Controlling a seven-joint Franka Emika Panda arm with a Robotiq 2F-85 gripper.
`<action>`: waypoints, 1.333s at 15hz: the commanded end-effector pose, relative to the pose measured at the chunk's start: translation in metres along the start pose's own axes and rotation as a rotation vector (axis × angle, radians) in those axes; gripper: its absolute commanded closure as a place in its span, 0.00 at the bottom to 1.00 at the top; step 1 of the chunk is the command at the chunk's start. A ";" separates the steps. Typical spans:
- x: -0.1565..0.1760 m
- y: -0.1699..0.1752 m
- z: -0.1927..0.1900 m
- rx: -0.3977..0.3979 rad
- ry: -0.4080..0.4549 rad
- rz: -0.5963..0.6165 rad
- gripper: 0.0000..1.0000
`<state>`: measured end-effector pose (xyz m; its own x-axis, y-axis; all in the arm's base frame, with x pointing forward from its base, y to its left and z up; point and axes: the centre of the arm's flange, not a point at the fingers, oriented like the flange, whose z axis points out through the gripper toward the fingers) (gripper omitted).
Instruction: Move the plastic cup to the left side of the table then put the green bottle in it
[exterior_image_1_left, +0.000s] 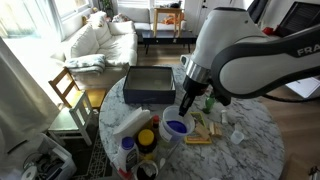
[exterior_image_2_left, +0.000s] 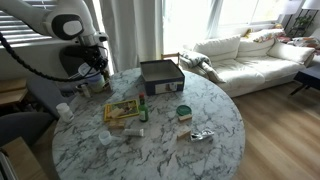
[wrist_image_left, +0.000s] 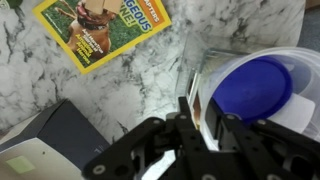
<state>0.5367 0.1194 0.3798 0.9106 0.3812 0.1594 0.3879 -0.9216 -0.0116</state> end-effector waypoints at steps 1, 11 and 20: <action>0.002 0.015 0.003 -0.044 -0.041 0.024 0.44; -0.002 0.033 0.002 -0.062 -0.047 0.048 0.90; -0.002 0.050 -0.016 -0.045 -0.007 0.122 0.73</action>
<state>0.5519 0.0718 0.3850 0.9373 0.3120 0.1553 0.3086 -0.9501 0.0458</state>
